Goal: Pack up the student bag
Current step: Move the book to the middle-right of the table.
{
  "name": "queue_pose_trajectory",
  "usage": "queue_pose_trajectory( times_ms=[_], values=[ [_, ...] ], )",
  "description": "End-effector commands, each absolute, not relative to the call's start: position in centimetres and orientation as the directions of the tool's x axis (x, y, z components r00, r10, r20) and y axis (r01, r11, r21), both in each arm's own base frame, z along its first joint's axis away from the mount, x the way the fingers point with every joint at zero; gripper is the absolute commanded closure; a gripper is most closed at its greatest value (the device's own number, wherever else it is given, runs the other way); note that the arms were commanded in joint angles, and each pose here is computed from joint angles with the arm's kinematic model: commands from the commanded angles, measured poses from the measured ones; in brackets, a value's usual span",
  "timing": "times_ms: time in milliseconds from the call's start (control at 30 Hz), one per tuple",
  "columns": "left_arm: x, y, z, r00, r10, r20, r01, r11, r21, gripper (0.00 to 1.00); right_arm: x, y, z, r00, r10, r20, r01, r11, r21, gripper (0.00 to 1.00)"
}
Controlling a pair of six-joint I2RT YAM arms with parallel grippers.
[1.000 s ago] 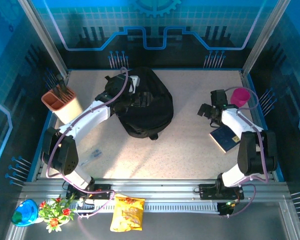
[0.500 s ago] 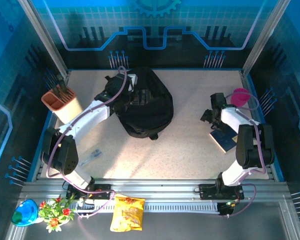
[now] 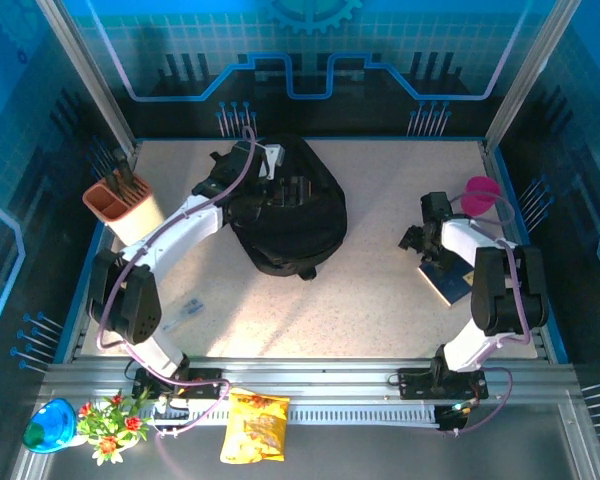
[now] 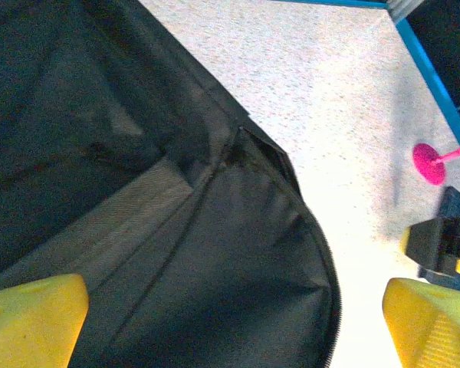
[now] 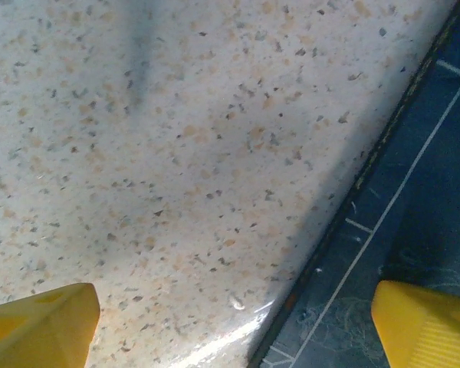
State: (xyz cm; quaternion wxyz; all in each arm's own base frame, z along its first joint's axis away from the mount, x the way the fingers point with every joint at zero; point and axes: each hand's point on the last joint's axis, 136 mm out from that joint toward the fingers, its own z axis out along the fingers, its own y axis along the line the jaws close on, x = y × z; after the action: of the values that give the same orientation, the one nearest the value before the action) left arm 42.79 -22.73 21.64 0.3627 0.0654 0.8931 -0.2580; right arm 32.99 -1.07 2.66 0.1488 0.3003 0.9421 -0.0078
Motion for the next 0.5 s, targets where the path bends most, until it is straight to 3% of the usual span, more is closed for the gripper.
queue_pose_trajectory(
  times_ms=[0,367,467],
  values=[
    [42.7,-24.5,22.7,-0.737,-0.057,-0.674,0.371,0.799,-0.473,0.01,30.4,2.0,2.4,-0.836,0.516,-0.186,0.504,0.857,0.108,0.08],
    [42.7,-28.8,21.5,-0.793,-0.038,-0.609,0.38,0.75,-0.542,0.01,26.7,15.0,2.1,-0.938,0.344,-0.049,0.305,0.882,0.359,0.13],
    [42.3,-30.5,20.9,-0.815,-0.016,-0.58,0.382,0.737,-0.558,0.01,25.9,17.5,2.4,-0.954,0.295,-0.063,0.246,0.883,0.4,0.17]
  ],
)
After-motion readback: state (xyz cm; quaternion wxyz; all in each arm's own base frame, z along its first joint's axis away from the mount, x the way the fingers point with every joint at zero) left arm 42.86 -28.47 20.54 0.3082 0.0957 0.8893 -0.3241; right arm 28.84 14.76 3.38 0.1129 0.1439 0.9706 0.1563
